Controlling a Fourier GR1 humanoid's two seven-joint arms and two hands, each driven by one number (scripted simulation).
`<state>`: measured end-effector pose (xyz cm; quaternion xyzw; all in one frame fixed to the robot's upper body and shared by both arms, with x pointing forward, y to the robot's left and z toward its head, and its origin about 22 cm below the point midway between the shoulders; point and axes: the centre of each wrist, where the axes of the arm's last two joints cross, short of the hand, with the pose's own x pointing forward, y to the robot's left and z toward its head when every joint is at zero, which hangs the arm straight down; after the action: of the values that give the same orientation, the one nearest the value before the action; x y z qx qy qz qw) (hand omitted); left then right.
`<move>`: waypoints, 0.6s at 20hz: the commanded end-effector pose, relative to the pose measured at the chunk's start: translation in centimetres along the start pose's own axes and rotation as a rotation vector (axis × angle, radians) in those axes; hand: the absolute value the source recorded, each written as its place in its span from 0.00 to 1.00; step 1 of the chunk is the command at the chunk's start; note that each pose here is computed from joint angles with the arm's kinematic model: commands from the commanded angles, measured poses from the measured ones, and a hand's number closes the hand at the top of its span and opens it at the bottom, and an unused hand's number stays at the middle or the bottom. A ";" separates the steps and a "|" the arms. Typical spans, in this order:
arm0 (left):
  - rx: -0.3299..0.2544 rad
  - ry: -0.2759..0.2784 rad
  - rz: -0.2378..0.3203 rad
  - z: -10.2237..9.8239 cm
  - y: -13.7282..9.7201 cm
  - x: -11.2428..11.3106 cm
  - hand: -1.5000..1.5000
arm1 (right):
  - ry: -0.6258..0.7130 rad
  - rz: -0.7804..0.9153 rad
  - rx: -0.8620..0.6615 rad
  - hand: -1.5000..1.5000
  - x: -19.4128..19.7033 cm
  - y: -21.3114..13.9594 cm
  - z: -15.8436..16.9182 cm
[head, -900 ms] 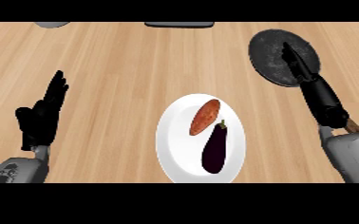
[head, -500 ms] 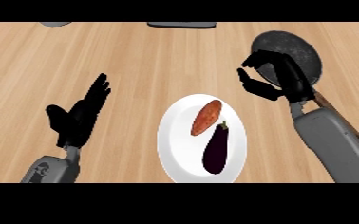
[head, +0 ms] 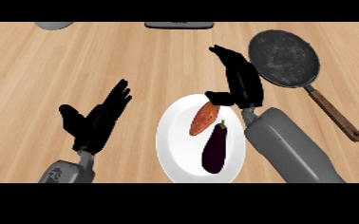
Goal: Pick the sweet potato from the plate and place it in the pan
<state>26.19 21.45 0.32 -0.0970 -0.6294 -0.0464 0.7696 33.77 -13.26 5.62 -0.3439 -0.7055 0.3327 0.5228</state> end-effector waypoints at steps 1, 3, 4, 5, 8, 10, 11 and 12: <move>-0.028 0.013 -0.005 0.8 0.4 0.0 0.50 | 0.119 0.225 0.215 0.00 2.3 2.9 -0.1; -0.042 0.013 -0.004 0.1 -1.1 0.4 0.50 | 0.206 0.369 0.338 0.00 2.6 2.7 -1.0; -0.033 0.015 0.000 0.4 -0.2 0.1 0.50 | 0.241 0.429 0.398 0.00 2.9 3.7 -0.5; -0.033 0.001 0.019 -0.3 -1.2 0.6 0.50 | 0.275 0.511 0.444 0.00 3.3 3.4 -1.2; -0.036 0.016 0.016 -0.1 -0.4 0.1 0.50 | 0.359 0.661 0.565 0.00 6.9 4.8 -1.7; -0.029 0.025 0.000 0.2 -0.2 0.2 0.50 | 0.415 0.731 0.635 0.00 9.8 5.7 -2.2; -0.044 0.034 0.005 0.1 -0.4 0.2 0.50 | 0.436 0.751 0.690 0.00 11.0 5.3 -3.2; -0.035 0.011 -0.008 -0.3 -0.3 0.5 0.50 | 0.460 0.786 0.746 0.00 11.1 6.4 -2.2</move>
<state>26.24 21.12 0.64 -0.1097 -0.6221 -0.0567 0.7731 34.90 -3.83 6.25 -0.4242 -0.3411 0.5926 0.5937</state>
